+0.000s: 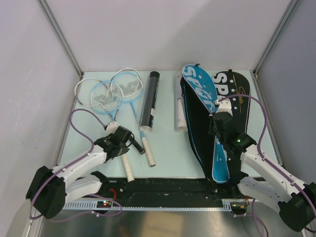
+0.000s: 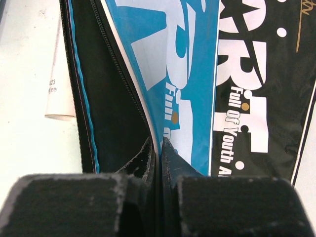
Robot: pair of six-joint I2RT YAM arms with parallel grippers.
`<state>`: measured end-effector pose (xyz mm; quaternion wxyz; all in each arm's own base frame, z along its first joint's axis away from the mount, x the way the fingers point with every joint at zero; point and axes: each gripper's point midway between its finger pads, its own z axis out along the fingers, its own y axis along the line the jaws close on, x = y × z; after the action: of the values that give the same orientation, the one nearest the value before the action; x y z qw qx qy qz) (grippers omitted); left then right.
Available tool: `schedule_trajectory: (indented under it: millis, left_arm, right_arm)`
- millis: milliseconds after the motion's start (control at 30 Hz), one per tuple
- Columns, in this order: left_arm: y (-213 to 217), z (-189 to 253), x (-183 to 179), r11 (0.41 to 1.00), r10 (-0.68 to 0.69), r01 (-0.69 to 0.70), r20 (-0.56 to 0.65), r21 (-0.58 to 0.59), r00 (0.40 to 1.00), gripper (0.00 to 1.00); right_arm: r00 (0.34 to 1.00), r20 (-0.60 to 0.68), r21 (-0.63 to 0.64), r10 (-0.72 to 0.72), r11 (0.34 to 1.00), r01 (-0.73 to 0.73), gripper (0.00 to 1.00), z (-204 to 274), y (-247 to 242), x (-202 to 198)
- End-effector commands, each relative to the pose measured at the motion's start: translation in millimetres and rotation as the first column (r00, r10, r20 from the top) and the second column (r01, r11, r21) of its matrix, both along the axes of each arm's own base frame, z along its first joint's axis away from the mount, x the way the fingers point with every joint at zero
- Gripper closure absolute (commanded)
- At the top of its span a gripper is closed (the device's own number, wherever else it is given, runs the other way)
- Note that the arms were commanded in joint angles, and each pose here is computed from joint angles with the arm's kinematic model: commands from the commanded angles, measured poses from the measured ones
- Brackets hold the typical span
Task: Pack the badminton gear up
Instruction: Pick up the racket from the center of the board.
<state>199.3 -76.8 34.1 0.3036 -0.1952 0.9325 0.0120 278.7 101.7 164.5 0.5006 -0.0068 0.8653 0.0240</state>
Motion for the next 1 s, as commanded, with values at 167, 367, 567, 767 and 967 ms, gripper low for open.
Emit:
schedule_trajectory:
  millis: [167,367,567,767,967]
  left_arm:
    - [-2.0,-5.6,15.5,0.998,0.055,-0.055,0.010,-0.008,0.998,0.53]
    - [-2.2,-6.7,24.0,0.998,0.062,-0.062,-0.004,-0.001,0.998,0.44]
    - [2.0,-2.4,37.8,0.997,0.074,-0.075,0.011,0.037,0.997,0.47]
    - [10.7,-0.7,51.1,0.993,0.094,-0.095,0.016,0.069,0.995,0.52]
    - [15.7,0.7,60.7,0.991,0.110,-0.112,0.035,0.067,0.993,0.58]
  right_arm:
    - [0.995,0.094,0.036,-0.031,0.999,0.028,1.00,25.4,-0.1,11.3]
    - [0.995,0.099,0.032,-0.032,0.999,0.029,1.00,26.7,-2.3,11.4]
    - [0.994,0.103,0.036,-0.033,0.999,0.030,1.00,27.2,-3.5,12.0]
    - [0.994,0.100,0.030,-0.034,0.999,0.031,1.00,26.8,-5.4,11.3]
    - [0.994,0.105,0.034,-0.036,0.999,0.033,1.00,27.3,-7.0,11.0]
